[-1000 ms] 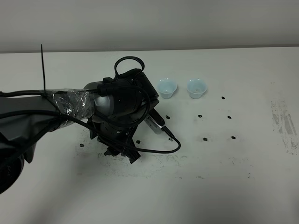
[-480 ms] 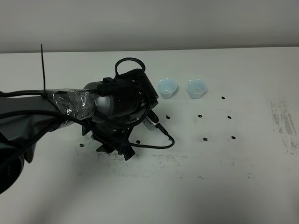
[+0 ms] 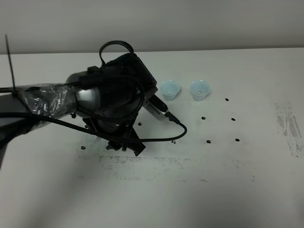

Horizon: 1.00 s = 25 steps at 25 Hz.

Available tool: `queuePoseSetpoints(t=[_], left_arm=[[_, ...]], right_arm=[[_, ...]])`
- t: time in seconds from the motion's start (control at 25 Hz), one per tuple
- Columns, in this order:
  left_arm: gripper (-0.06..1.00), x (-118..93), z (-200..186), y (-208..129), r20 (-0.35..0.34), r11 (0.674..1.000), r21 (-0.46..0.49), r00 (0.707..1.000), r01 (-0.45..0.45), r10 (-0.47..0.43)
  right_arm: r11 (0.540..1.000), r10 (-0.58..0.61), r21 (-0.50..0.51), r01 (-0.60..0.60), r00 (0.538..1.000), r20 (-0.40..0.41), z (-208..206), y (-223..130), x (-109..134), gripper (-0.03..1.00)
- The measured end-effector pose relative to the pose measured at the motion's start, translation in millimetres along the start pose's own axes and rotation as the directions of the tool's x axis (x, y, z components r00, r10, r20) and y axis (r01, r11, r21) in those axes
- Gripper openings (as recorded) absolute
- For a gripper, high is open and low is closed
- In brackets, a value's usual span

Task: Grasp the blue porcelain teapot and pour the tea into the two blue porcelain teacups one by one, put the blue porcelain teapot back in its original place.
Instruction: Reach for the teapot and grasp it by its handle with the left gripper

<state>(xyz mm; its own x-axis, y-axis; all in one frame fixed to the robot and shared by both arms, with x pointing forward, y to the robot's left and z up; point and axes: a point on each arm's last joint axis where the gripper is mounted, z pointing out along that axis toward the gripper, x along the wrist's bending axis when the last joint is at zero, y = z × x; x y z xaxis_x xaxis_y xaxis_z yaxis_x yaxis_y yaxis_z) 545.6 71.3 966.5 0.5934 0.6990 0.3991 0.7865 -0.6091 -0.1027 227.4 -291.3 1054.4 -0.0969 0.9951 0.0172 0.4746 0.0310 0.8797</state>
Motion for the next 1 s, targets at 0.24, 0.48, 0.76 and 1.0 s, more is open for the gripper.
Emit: queuePoseSetpoints(t=[0.24, 0.48, 0.76, 1.0], left_arm=[[0.45, 40, -13, -14, 0.122, 0.996, -0.029, 0.989, 0.087, -0.083], [0.43, 71, -3, -20, 0.241, 0.991, -0.023, 0.963, 0.132, -0.123], [0.43, 76, 9, -26, 0.283, 0.991, -0.002, 0.951, 0.132, -0.126], [0.42, 70, 32, -32, 0.286, 0.990, -0.008, 0.949, 0.138, -0.130]], right_arm=[[1.000, 0.000, 0.000, 0.000, 1.000, 0.000, 0, 0, 0, 0.56], [1.000, 0.000, 0.000, 0.000, 1.000, 0.000, 0, 0, 0, 0.56], [1.000, 0.000, 0.000, 0.000, 1.000, 0.000, 0, 0, 0, 0.56], [1.000, 0.000, 0.000, 0.000, 1.000, 0.000, 0, 0, 0, 0.56]])
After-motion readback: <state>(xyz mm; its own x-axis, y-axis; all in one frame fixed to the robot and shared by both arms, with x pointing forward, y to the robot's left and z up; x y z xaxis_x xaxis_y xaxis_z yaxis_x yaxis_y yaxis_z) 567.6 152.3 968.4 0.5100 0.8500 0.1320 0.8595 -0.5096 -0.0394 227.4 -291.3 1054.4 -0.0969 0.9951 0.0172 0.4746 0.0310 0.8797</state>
